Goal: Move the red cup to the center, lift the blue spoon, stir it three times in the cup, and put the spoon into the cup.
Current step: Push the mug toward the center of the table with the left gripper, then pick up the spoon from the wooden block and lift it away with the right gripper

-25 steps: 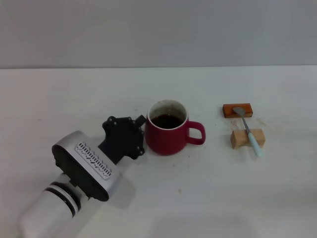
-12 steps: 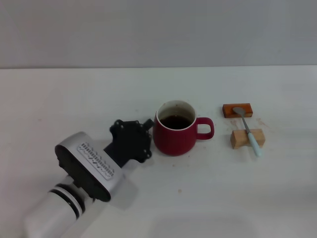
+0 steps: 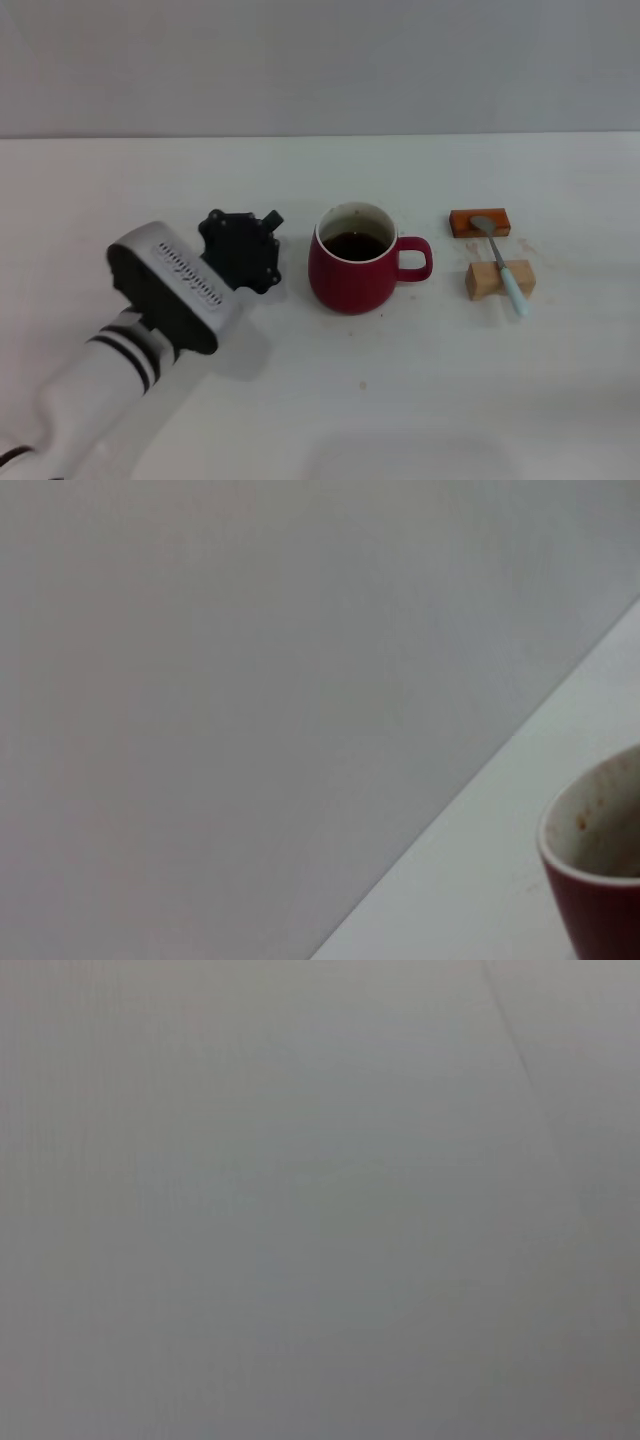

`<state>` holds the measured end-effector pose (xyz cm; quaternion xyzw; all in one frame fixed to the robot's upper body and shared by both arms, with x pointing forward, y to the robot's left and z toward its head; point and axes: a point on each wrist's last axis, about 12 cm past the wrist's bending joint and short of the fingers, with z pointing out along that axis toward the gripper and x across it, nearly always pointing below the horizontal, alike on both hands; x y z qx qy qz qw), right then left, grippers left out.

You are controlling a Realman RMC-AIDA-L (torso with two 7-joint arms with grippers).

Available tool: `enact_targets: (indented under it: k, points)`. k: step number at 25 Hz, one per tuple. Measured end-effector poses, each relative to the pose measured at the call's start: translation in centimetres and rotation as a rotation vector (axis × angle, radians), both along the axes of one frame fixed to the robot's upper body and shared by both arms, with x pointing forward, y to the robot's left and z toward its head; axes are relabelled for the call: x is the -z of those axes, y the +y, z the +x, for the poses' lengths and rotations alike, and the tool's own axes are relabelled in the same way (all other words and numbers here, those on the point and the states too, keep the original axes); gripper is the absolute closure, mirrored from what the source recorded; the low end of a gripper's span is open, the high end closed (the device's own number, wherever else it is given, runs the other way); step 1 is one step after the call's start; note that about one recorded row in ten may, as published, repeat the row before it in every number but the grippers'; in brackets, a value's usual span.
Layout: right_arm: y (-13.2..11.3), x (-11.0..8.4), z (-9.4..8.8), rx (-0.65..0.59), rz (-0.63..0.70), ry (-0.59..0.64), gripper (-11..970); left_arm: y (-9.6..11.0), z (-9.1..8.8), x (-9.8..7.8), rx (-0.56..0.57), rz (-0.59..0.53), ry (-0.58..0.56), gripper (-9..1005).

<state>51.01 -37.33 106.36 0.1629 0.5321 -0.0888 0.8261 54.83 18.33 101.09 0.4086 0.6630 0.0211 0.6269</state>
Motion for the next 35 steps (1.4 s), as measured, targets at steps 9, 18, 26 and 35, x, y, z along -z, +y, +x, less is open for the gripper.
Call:
enact_targets:
  k: [9, 18, 26, 35]
  points:
    - [-0.1, 0.2, -0.3, 0.005, 0.002, 0.003, 235, -2.0, 0.1, -0.4, 0.076, 0.003, 0.001, 995]
    - [0.0, 0.1, -0.1, 0.001, 0.003, -0.001, 235, -3.0, -0.6, -0.5, 0.111, -0.018, 0.007, 995]
    - [0.1, 0.1, 0.0, -0.003, 0.004, 0.005, 236, -2.6, -0.6, -0.4, 0.088, -0.029, 0.007, 995]
    - [0.1, 0.4, -0.3, -0.003, 0.003, 0.02, 236, 10.4, 0.2, -2.3, -0.575, -0.469, -0.14, 994]
